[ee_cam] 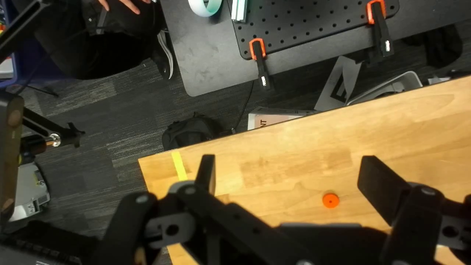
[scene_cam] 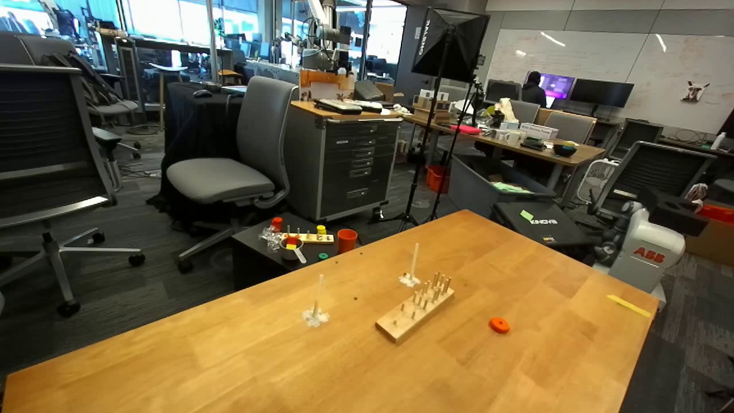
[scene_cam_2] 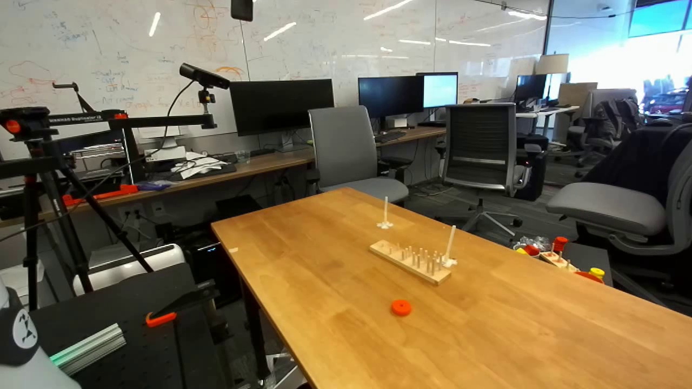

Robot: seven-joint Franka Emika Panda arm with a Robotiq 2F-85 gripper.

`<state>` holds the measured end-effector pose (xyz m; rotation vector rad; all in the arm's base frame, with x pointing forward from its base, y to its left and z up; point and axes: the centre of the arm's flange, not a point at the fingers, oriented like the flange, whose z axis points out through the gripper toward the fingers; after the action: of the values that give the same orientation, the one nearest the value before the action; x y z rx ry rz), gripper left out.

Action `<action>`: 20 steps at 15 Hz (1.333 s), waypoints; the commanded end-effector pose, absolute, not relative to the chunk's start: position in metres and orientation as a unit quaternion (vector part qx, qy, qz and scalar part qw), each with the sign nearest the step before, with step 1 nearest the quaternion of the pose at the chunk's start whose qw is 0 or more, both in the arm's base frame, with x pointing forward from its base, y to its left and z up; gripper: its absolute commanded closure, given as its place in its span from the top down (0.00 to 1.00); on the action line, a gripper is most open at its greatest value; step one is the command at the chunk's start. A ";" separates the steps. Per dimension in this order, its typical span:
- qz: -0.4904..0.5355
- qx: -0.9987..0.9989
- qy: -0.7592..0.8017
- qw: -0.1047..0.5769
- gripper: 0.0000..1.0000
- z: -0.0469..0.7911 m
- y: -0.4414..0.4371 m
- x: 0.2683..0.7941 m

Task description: Put the orange ring on the wooden stand

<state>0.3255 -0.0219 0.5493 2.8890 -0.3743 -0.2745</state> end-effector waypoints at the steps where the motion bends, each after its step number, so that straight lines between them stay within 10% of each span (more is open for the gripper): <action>1: -0.073 0.983 -0.131 0.105 1.00 0.551 -0.024 0.325; 16: -0.038 0.975 -0.218 -0.005 1.00 0.337 -0.024 0.534; 20: -0.054 0.976 -0.210 0.006 1.00 0.311 -0.024 0.518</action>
<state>0.5184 -0.0243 0.3106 3.0549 -0.6589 -0.1706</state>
